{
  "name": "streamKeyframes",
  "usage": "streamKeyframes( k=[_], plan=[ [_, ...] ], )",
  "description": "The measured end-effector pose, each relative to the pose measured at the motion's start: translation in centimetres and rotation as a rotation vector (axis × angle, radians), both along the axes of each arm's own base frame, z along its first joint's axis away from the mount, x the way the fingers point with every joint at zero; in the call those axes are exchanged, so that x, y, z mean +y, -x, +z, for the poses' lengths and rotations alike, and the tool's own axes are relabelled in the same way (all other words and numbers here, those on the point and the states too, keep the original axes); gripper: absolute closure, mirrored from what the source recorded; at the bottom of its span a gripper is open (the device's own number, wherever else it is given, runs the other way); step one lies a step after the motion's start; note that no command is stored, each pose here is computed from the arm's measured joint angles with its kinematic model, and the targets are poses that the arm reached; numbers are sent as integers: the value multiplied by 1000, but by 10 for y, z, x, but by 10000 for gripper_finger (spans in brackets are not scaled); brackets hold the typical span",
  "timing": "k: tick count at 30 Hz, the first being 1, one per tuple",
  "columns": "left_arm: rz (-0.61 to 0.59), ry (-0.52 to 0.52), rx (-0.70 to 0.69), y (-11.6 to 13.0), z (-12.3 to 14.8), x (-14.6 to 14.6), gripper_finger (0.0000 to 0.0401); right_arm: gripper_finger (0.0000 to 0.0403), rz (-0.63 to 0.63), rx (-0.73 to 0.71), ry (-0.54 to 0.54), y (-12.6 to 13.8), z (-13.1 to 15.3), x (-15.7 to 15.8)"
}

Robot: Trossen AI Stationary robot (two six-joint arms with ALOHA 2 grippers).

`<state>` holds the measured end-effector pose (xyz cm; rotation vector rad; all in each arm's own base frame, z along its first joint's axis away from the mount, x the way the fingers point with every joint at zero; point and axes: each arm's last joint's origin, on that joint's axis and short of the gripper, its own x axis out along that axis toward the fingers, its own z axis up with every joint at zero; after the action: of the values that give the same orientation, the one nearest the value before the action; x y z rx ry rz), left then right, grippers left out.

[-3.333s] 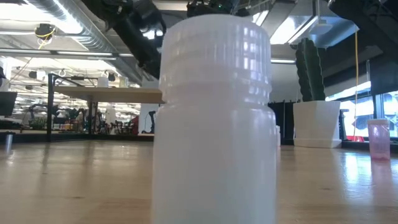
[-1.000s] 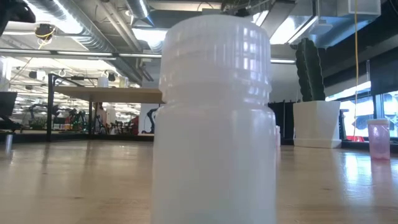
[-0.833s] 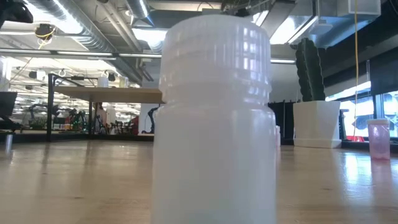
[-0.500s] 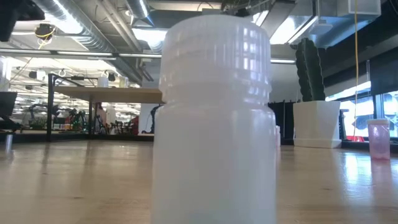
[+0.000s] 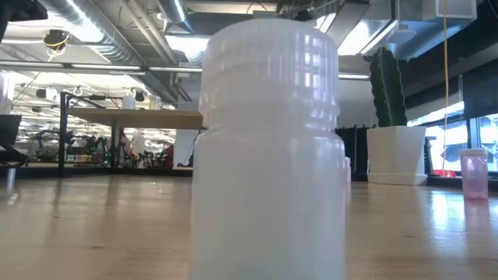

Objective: Pick and place medicine bottles onto shelf by color
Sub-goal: Put the left green pill bottle on the shelf

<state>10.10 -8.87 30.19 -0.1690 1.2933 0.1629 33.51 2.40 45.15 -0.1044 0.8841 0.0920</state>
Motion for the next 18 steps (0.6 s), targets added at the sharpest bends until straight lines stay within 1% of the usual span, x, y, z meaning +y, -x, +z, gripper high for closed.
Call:
streamKeyframes(
  k=[6,18],
  plan=[
    [-26,0,0,2,0,-3,292,228,9,0,7,0,0,0],
    [-22,-13,-13,2,0,-2,292,228,10,-31,3,-2,2,0]
  ],
)
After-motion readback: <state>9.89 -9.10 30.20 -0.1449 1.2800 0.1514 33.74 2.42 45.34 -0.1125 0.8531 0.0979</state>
